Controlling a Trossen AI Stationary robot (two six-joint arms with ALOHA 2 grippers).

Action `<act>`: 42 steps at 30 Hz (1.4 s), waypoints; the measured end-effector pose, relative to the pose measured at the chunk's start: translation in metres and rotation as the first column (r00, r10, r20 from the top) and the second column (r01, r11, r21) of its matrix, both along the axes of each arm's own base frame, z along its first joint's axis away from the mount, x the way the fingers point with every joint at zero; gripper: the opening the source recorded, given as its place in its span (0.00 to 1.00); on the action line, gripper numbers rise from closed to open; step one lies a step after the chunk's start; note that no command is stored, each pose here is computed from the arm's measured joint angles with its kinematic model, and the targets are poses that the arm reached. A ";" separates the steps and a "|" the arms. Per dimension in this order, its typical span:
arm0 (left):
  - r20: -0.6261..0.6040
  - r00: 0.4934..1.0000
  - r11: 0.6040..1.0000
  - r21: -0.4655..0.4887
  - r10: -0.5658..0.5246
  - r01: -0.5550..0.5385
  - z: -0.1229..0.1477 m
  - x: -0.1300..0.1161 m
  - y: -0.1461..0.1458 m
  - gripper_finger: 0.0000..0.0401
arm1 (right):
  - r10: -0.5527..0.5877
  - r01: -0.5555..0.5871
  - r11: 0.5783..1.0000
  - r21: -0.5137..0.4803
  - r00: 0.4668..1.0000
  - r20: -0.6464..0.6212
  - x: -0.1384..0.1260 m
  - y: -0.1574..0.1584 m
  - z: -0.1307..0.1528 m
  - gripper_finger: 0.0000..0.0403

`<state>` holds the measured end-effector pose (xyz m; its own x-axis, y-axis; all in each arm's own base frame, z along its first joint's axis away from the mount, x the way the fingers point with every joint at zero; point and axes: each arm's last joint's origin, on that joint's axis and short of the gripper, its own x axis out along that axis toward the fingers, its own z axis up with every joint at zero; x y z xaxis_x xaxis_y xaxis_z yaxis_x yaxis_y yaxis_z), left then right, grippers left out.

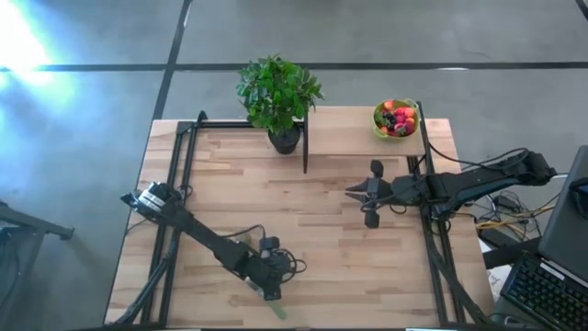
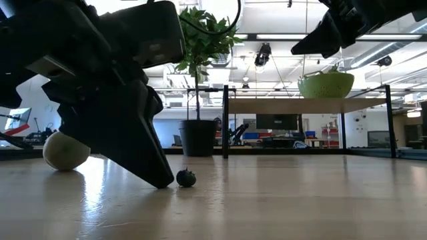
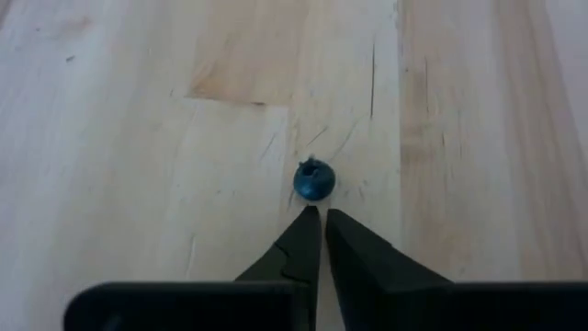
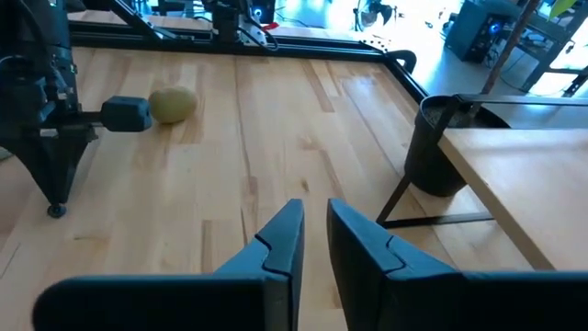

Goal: Pick & Place Fruit
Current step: Put the blueberry into the green strainer bowl on the shelf

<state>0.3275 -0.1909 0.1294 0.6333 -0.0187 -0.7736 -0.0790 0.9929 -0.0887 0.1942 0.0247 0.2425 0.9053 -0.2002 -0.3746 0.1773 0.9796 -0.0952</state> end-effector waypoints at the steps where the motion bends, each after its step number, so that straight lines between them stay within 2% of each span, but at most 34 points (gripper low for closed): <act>1: 0.006 1.000 1.000 0.001 0.002 -0.002 0.000 0.000 0.000 0.07 | 0.000 0.000 1.000 0.000 1.000 0.000 0.000 0.000 0.000 0.13; 21: 0.148 0.989 0.999 0.049 -0.020 0.013 0.007 0.022 0.017 0.09 | 0.000 0.000 1.000 0.000 1.000 -0.001 0.000 0.000 0.000 0.21; 26: 0.039 0.996 0.994 0.083 -0.076 0.073 0.012 0.017 0.023 0.09 | 0.000 0.000 1.000 0.000 1.000 -0.001 0.000 0.000 0.000 0.22; 32: -0.083 0.996 0.987 0.151 -0.045 0.057 0.029 0.009 0.027 0.09 | 0.006 -0.006 0.999 0.032 1.000 0.010 0.001 0.001 0.000 0.22; 38: -0.178 0.984 0.973 0.223 -0.015 0.055 0.040 0.003 0.032 0.09 | 0.143 -0.145 0.984 0.099 0.989 0.029 0.010 0.007 -0.002 0.16; 42: -0.152 0.986 0.963 0.268 0.070 -0.028 0.044 0.001 0.036 0.09 | 0.206 -0.210 0.972 0.104 0.978 0.045 0.024 0.014 -0.009 0.12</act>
<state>0.3280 -0.1553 0.1738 0.4974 0.2275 -0.8371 -0.1198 0.9738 0.1934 0.2177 0.0386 0.2330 0.9352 0.0336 -0.3526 -0.0301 0.9994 0.0155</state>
